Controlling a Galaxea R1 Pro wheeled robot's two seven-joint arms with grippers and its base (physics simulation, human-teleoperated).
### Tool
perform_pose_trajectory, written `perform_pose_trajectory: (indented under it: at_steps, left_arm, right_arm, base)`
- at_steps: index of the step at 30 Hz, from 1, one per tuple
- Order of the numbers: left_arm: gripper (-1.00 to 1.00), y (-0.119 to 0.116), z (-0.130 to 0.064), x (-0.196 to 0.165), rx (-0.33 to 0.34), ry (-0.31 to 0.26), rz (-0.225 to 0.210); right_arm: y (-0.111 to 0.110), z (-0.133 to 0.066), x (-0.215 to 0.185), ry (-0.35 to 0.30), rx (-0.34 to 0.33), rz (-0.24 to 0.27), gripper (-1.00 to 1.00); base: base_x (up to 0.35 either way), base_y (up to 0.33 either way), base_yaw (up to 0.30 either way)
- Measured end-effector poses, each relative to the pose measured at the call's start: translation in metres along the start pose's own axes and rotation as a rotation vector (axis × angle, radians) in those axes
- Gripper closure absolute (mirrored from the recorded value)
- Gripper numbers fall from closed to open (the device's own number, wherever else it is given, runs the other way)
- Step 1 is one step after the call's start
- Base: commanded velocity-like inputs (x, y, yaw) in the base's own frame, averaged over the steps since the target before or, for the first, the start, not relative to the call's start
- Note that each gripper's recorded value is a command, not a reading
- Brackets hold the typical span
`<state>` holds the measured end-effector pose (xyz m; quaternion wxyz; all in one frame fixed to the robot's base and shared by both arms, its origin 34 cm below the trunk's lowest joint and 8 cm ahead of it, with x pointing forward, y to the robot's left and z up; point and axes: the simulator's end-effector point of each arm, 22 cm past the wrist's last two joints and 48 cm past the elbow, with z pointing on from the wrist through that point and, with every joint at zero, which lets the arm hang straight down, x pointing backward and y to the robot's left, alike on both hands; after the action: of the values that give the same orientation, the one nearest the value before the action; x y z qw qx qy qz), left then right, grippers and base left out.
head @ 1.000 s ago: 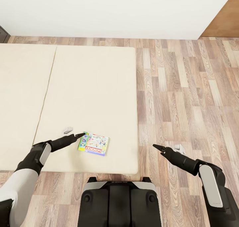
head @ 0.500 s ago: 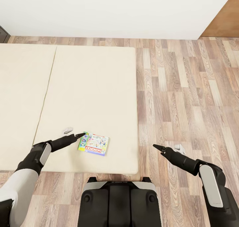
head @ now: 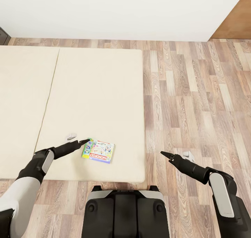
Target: Put all the toys in the child's room - the three board games (two on the bed and one on the table), the two jigsaw puzzles on the table, and the tennis ball on the table - inside the toy box on the table in the child's room.
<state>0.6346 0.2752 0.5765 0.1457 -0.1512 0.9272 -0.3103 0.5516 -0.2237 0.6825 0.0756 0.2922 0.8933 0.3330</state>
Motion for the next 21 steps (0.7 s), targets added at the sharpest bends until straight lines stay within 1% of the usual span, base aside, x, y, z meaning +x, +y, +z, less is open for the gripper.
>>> perform_pose_trajectory:
  at_steps: [9, 21]
  left_arm:
    - [-1.00, -0.0032, 0.0035, 0.0060, 0.003, 0.020, 0.019]
    - [-1.00, -0.0047, 0.0056, 0.0090, 0.004, 0.027, 0.020]
  right_arm:
    - [-0.0006, -0.0004, -0.0003, 0.000, 0.001, -0.001, -1.00]
    - [-0.0029, -0.0017, -0.0017, 0.000, 0.007, -0.005, -1.00]
  base:
    - [0.000, 0.000, 0.000]
    - [0.000, 0.000, 0.000]
